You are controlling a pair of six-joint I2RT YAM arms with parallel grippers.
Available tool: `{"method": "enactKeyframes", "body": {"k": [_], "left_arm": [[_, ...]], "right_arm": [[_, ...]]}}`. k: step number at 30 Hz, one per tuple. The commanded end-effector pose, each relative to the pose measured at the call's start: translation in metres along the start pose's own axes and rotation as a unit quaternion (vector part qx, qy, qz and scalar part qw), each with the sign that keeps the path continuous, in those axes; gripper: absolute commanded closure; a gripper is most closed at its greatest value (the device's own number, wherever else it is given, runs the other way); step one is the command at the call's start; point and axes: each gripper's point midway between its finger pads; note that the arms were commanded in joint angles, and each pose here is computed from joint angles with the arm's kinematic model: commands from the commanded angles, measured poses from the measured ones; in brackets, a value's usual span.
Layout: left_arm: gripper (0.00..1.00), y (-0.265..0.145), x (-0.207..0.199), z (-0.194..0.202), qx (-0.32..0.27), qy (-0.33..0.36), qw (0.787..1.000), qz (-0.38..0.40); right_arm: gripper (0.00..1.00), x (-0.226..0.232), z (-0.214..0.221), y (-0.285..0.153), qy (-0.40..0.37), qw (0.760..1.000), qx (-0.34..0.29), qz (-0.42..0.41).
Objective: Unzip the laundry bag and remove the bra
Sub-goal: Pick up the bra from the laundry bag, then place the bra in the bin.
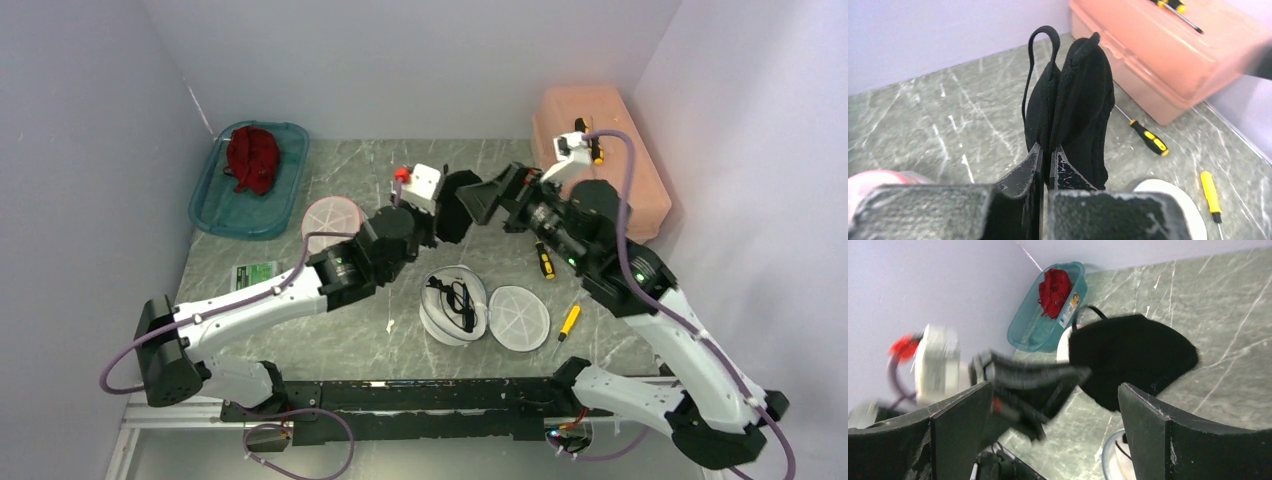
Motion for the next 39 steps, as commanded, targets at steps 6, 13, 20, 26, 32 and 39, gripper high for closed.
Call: {"method": "enactKeyframes", "body": {"k": [6, 13, 20, 26, 32, 39], "left_arm": [[0.97, -0.011, 0.102, -0.054, 0.008, -0.109, 0.992, -0.056], [0.97, -0.009, 0.225, -0.067, 0.033, -0.229, 0.962, -0.147], [0.97, -0.045, 0.381, -0.043, -0.035, -0.385, 0.882, -0.270], [0.97, -0.045, 0.448, -0.015, -0.048, -0.423, 0.855, -0.297], [0.97, -0.042, 0.492, 0.041, -0.022, -0.454, 0.828, -0.327], [0.97, -0.035, 0.506, 0.096, 0.027, -0.467, 0.811, -0.352]], "right_arm": [[0.00, -0.006, 0.011, -0.079, -0.127, 0.984, -0.057, -0.113], [0.03, -0.053, 0.103, -0.064, -0.065, 0.988, -0.016, -0.142], [0.07, -0.077, 0.166, -0.049, -0.033, 0.987, 0.061, -0.147], [0.07, -0.084, 0.172, -0.053, -0.053, 0.986, 0.060, -0.149], [0.07, -0.087, 0.166, -0.057, -0.080, 0.985, 0.046, -0.146], [0.07, -0.080, 0.151, -0.065, -0.080, 0.984, 0.022, -0.155]]}}
Point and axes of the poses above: each gripper's point midway between its finger pads, its own y axis out along the fingers, its own x axis along the line the jaws close on, z = x × y
